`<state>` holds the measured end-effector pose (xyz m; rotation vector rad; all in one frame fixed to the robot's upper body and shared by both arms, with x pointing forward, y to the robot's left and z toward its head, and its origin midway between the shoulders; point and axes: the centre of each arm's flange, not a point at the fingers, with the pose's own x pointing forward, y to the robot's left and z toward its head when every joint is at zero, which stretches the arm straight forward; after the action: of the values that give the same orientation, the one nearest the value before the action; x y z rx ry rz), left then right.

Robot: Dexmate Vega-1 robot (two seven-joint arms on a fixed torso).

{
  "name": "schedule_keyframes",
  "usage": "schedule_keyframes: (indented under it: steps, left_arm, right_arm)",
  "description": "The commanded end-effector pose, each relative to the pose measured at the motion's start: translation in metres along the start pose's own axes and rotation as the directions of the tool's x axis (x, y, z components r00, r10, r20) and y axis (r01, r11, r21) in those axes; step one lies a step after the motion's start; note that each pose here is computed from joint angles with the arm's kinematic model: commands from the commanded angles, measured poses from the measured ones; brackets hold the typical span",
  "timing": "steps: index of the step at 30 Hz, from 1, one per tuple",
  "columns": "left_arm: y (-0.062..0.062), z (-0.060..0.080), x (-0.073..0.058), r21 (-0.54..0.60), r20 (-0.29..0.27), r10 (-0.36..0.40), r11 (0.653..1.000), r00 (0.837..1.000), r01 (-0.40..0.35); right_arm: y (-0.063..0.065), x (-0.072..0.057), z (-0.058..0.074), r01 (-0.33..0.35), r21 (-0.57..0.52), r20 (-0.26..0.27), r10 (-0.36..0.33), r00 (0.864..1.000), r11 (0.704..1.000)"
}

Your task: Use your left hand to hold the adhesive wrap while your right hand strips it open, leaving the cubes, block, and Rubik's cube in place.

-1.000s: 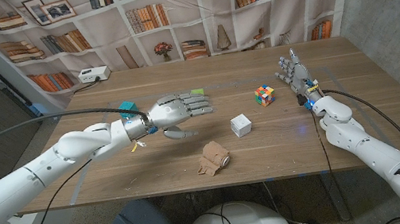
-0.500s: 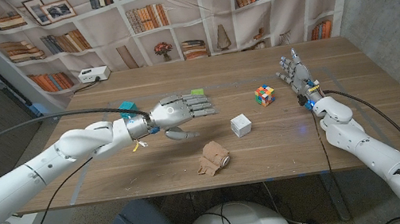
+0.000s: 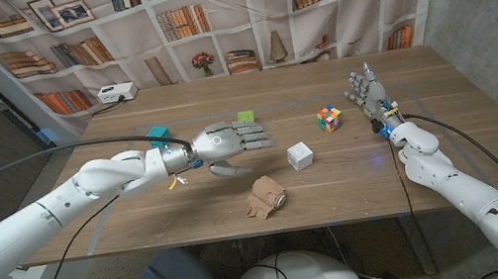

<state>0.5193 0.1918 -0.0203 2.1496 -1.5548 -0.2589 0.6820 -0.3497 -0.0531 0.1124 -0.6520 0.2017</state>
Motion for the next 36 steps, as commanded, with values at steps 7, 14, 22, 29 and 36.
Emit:
schedule_keyframes:
  steps: [7,14,22,29,36]
  left_arm:
    - [-0.005,0.005,0.007,-0.006,0.034,0.004,1.0,0.999,-0.004]
    - [-0.008,0.009,0.01,-0.012,0.038,0.014,1.0,0.999,-0.013]
    - [-0.013,0.015,0.014,-0.02,0.056,0.017,1.0,0.998,-0.016]
    - [-0.015,0.019,0.019,-0.028,0.066,0.029,0.999,0.997,-0.028]
    - [-0.018,0.023,0.024,-0.041,0.076,0.036,0.999,0.996,-0.033]
  right_arm:
    - [-0.005,-0.004,-0.005,0.011,0.001,-0.011,-0.011,1.0,1.0]
    - [-0.007,-0.007,-0.002,0.016,-0.003,-0.01,-0.016,1.0,1.0]
    - [-0.009,-0.011,-0.001,0.019,-0.01,-0.011,-0.019,1.0,1.0]
    - [-0.009,-0.012,-0.001,0.019,-0.012,-0.017,-0.019,1.0,1.0]
    - [-0.01,-0.013,-0.002,0.025,-0.012,-0.02,-0.025,0.999,1.0]
